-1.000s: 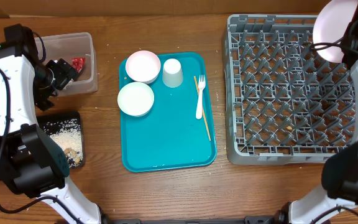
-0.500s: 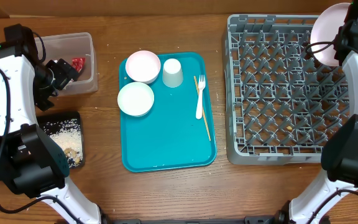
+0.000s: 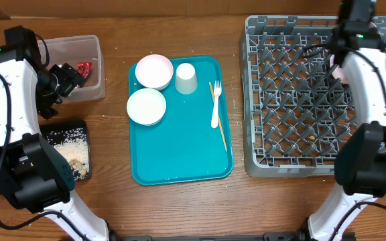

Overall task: Sort waste into correct bins and load items into the dishwasher rack
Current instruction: 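Lift the plate and stand it upright in the grey dish rack, then move the right gripper to the white cup and grasp it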

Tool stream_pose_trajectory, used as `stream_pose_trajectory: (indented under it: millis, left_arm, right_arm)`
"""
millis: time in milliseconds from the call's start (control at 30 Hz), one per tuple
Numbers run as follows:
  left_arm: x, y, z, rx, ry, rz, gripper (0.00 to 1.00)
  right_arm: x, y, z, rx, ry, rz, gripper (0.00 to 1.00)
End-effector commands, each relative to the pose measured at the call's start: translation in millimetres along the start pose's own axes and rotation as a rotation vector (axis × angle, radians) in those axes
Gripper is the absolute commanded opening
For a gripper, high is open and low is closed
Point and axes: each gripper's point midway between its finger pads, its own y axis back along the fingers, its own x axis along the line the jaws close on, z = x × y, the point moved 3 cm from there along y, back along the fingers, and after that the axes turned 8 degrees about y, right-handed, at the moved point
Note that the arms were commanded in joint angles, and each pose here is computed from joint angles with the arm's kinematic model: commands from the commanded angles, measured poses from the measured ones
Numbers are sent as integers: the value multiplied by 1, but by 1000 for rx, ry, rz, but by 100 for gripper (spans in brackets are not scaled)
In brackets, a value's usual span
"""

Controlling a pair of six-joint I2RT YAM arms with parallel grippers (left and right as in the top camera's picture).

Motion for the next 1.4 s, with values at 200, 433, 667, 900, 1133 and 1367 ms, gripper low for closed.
stream_pose_trajectory:
  millis: [200, 433, 667, 900, 1133, 1367]
  left_arm:
    - [-2, 3, -1, 1, 18, -10, 100]
    - [-2, 3, -1, 1, 18, -10, 100]
    - [-2, 3, -1, 1, 18, -10, 100]
    - [-2, 3, -1, 1, 18, -10, 100]
    - [-2, 3, -1, 1, 18, -10, 100]
    - [-2, 3, -1, 1, 18, -10, 100]
  right_arm:
    - [156, 160, 15, -135, 75, 848, 96]
    - [255, 246, -3, -158, 214, 1290, 100]
    - [329, 229, -11, -225, 294, 1126, 100]
    - [372, 202, -25, -219, 320, 1061, 100]
    - [394, 176, -31, -222, 316, 1025, 100]
    - [408, 158, -42, -173, 285, 1011, 100]
